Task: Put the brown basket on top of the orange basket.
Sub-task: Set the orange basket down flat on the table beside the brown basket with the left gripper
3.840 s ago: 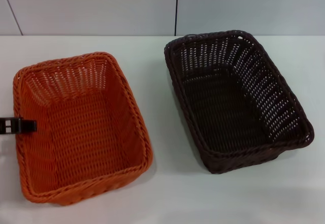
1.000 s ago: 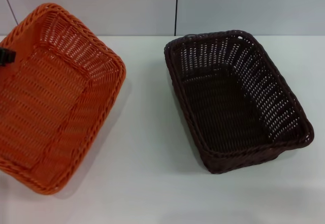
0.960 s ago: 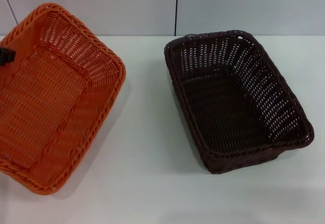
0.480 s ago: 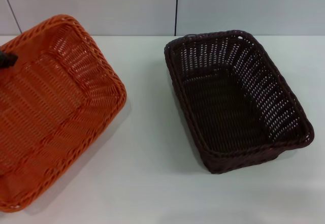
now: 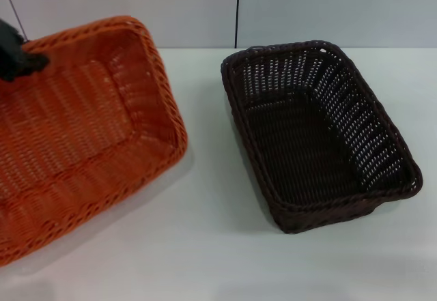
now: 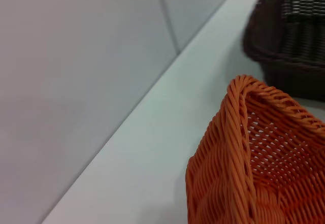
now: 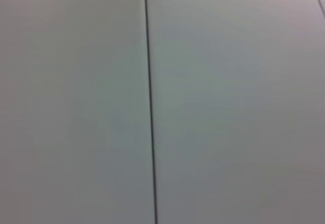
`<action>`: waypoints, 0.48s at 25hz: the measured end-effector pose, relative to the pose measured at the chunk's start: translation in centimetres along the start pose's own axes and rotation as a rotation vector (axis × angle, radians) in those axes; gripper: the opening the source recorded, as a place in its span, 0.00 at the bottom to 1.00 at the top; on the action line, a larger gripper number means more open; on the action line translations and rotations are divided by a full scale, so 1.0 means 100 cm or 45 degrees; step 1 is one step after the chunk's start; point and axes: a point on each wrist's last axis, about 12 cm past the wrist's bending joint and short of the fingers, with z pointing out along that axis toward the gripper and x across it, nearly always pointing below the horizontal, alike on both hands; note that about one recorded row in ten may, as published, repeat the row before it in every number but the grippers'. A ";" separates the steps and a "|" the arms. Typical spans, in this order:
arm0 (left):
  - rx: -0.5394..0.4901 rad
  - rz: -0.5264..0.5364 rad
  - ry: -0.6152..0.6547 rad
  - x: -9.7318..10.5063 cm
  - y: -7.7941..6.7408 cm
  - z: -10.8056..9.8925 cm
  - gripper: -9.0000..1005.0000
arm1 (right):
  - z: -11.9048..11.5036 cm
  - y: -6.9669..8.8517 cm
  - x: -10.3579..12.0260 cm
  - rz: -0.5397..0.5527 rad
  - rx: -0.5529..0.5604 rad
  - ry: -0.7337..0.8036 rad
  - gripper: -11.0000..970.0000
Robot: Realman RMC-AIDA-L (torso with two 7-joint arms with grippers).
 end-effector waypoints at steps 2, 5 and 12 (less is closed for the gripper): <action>0.039 0.069 0.001 -0.007 -0.001 0.002 0.17 | 0.000 -0.002 0.000 -0.002 0.008 0.000 0.66; 0.089 0.130 0.002 -0.014 -0.003 0.006 0.17 | -0.002 -0.006 0.000 -0.004 0.029 0.002 0.66; 0.281 0.366 0.043 -0.041 -0.009 0.026 0.17 | -0.008 -0.013 0.001 -0.009 0.055 0.005 0.66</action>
